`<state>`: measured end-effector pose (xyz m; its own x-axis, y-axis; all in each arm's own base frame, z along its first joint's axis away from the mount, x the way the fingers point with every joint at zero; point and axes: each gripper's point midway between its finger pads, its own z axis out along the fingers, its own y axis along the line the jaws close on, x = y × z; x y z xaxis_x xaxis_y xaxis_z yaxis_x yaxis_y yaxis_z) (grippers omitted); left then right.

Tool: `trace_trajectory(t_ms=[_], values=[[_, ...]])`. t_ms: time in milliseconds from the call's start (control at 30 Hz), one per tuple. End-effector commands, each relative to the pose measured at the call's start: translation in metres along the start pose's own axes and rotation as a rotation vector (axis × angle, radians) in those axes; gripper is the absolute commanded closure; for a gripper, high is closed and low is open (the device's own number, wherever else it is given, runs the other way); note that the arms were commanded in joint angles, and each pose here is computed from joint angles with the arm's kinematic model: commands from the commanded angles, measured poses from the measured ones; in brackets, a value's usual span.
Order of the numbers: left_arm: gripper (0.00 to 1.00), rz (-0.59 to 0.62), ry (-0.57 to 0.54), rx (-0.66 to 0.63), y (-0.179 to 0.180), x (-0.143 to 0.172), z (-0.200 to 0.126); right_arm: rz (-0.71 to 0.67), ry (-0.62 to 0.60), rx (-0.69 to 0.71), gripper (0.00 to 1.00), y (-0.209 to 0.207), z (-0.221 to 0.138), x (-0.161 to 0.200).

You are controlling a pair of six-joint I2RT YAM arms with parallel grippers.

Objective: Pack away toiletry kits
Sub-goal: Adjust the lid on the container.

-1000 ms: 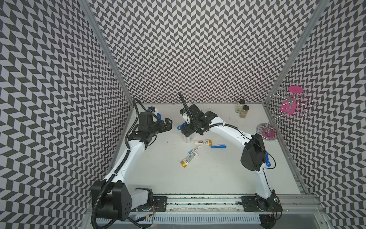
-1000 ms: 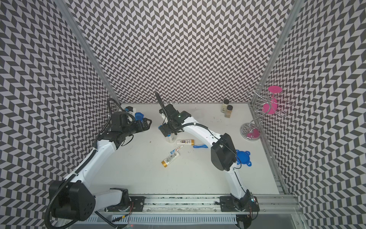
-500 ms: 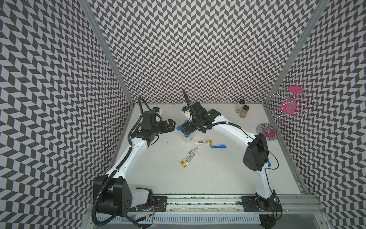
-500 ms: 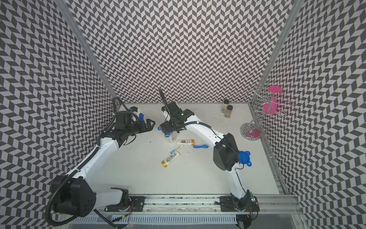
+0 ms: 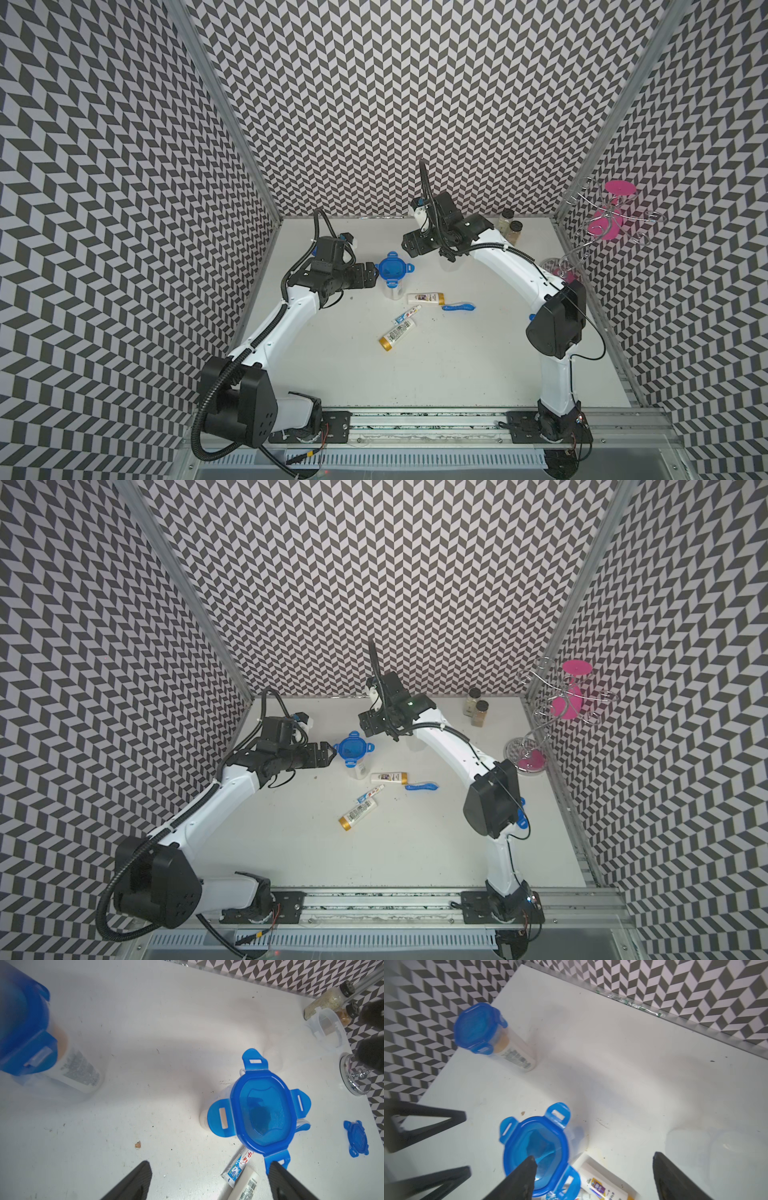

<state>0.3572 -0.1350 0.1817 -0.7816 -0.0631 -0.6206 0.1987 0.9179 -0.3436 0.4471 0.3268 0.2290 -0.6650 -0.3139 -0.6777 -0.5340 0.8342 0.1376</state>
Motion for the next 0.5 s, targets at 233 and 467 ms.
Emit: trace_trajectory(t_ms=[233, 467], values=[[0.10, 0.008, 0.064, -0.033, 0.003, 0.011, 0.011, -0.056, 0.021, 0.059, 0.24, -0.015, 0.042, 0.004], [0.10, 0.015, 0.071, -0.070, 0.009, 0.009, 0.017, -0.072, 0.079, 0.045, 0.25, -0.015, 0.059, 0.022]])
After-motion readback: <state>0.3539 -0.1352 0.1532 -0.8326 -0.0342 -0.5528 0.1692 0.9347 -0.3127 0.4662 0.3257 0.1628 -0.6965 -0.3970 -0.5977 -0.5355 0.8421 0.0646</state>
